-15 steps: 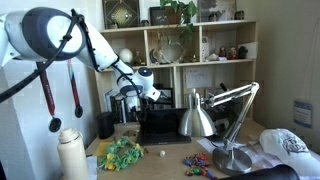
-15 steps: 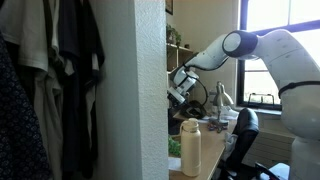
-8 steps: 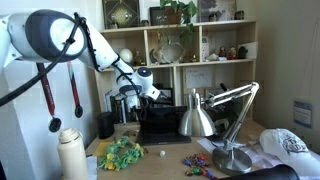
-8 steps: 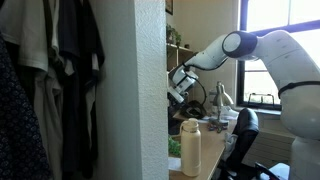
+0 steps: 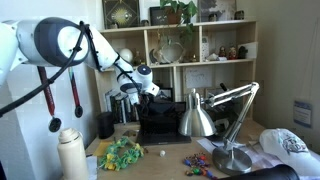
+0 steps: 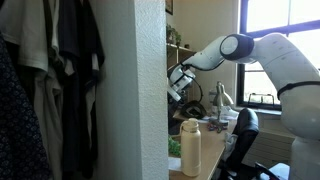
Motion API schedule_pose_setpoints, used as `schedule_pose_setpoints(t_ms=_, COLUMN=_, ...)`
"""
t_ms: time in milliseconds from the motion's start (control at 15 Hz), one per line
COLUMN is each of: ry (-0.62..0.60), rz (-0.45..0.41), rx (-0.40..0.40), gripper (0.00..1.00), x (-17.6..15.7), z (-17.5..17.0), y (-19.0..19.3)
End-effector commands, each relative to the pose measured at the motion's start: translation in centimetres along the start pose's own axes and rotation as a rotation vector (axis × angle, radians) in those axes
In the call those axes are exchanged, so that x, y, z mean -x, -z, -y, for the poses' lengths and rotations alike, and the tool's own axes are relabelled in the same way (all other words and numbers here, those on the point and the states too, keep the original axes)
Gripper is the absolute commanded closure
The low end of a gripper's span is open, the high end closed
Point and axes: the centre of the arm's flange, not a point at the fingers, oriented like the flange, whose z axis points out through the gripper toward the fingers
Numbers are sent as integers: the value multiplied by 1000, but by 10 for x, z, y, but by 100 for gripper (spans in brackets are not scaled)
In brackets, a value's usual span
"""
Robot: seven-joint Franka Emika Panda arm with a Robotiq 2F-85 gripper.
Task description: Open the laptop
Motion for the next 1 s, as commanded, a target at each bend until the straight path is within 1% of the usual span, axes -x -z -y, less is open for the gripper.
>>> schedule_pose_setpoints(t_ms=0, ry=41, rz=-3, rx=-37, gripper=0, x=-3, z=30, y=-14)
schedule_pose_setpoints(t_ms=600, ry=116, rz=14, rx=-42, gripper=0, x=-2, z=51, y=-44)
schedule_pose_setpoints(t_ms=933, ry=137, rz=15, rx=-76, gripper=0, x=-7, z=60, y=-54)
